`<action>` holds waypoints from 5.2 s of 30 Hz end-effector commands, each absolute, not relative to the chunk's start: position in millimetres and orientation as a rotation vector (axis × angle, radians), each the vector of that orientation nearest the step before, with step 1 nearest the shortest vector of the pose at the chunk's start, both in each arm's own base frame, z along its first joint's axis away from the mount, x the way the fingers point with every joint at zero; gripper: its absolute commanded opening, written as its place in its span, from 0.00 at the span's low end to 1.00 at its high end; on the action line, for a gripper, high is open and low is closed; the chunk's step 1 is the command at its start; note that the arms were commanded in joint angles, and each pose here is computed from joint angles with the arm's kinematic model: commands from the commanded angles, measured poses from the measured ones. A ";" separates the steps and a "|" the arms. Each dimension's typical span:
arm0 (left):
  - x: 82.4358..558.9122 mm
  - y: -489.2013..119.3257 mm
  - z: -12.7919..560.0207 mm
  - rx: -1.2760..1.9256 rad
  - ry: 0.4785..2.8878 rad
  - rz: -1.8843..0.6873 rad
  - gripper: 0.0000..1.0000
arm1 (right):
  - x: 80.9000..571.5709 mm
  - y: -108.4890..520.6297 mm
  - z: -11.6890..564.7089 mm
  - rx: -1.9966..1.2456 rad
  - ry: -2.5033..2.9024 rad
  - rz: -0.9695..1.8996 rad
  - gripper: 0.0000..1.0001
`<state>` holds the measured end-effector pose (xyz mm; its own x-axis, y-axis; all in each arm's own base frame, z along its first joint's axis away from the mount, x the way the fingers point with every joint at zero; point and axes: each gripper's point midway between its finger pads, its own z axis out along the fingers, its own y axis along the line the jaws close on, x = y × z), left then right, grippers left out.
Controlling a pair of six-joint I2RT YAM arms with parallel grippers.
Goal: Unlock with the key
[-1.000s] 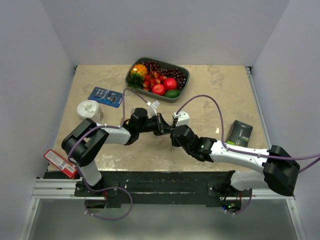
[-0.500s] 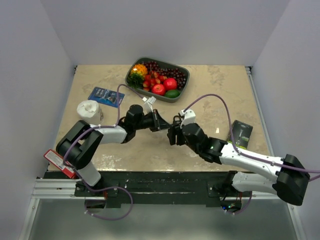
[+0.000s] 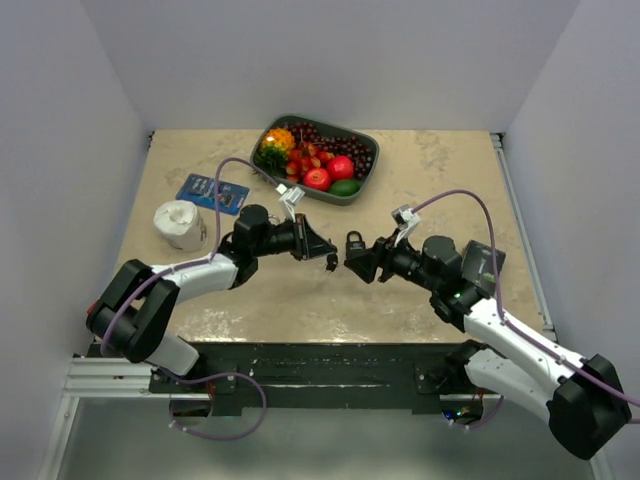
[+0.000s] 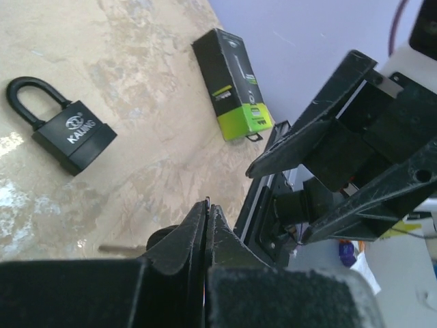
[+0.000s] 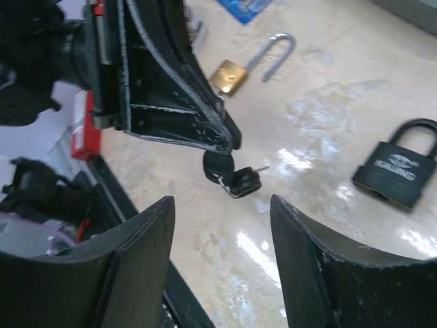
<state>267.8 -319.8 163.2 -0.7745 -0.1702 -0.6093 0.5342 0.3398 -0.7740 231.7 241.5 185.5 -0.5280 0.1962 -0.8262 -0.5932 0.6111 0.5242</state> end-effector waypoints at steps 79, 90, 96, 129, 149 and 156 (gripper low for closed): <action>287.8 -320.6 170.1 0.348 2.063 -0.860 0.98 | 288.0 167.6 211.8 -0.028 1.796 0.764 0.00; 302.5 -346.2 91.6 0.295 2.361 -0.549 0.98 | 291.4 127.1 246.4 0.013 1.714 0.556 0.00; 311.0 -362.0 72.2 0.287 2.419 -0.536 0.99 | 287.3 127.6 258.2 0.010 1.675 0.578 0.00; 330.4 -370.0 -9.6 0.451 2.617 -0.123 0.89 | 273.1 130.1 230.5 -0.073 1.694 0.579 0.00; 315.8 -379.0 4.2 0.297 2.639 -0.503 0.00 | 272.2 131.0 211.7 -0.090 1.750 0.567 0.00; 324.9 -402.7 81.7 0.102 2.447 -0.939 0.00 | 266.2 146.6 194.9 -0.100 1.783 0.680 0.00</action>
<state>334.5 -374.6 33.2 -0.8481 0.0162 -0.5296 0.2538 0.8898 -0.3792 267.6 135.4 193.5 -0.3255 0.2425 -0.9139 -0.3532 0.8654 0.3554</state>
